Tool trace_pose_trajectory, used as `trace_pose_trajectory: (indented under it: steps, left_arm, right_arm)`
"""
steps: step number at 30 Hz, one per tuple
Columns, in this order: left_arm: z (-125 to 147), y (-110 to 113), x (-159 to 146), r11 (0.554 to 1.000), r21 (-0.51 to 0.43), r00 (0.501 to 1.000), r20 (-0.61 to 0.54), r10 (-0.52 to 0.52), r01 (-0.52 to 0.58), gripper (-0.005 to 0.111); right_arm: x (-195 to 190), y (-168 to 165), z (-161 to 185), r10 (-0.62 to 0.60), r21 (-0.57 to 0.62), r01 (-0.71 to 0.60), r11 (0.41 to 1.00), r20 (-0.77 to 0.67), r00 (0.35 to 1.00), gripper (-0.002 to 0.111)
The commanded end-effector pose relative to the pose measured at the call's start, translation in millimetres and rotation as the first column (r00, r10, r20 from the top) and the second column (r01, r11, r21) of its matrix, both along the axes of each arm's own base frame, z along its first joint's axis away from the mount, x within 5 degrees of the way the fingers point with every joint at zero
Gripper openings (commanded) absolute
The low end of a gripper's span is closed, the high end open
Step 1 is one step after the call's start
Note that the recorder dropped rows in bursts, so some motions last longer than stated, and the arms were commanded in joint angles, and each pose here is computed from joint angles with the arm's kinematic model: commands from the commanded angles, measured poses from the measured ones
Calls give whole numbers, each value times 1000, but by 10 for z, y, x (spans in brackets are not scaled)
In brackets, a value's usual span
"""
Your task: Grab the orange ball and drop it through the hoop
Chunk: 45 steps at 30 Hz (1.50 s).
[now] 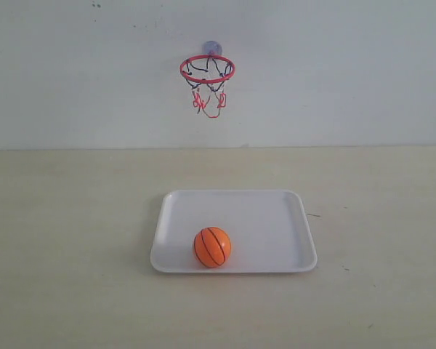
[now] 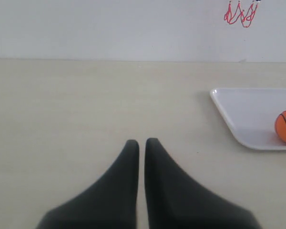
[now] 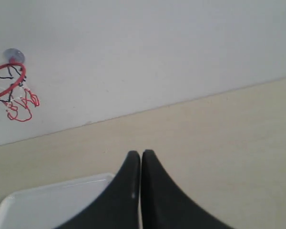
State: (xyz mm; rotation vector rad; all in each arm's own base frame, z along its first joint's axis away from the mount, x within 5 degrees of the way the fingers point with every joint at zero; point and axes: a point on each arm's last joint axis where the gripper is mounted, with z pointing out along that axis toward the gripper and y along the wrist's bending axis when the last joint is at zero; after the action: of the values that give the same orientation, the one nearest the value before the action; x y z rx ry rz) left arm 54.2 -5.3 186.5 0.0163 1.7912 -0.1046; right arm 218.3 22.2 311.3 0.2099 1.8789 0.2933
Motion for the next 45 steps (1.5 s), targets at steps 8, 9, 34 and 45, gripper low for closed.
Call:
trace_pose_trajectory:
  steps: [8, 9, 34, 45]
  left_arm:
    - [-8, -2, -1, 1000, -8, 1000, 1, 0, 0, 4]
    - [-8, -2, -1, 1000, -8, 1000, 1, 0, 0, 4]
    - [-8, -2, -1, 1000, -8, 1000, 1, 0, 0, 4]
    - [-8, -2, -1, 1000, -8, 1000, 1, 0, 0, 4]
  right_arm:
    - [888, 341, -475, 56, 31, -50, 998, -240, 969, 0]
    - [968, 450, -495, 94, 1, -97, 995, -257, 962, 0]
    - [1224, 2220, -544, 646, -62, -877, 477, -652, 397, 0]
    - [1476, 2374, -815, 608, -16, -880, 474, -717, 341, 0]
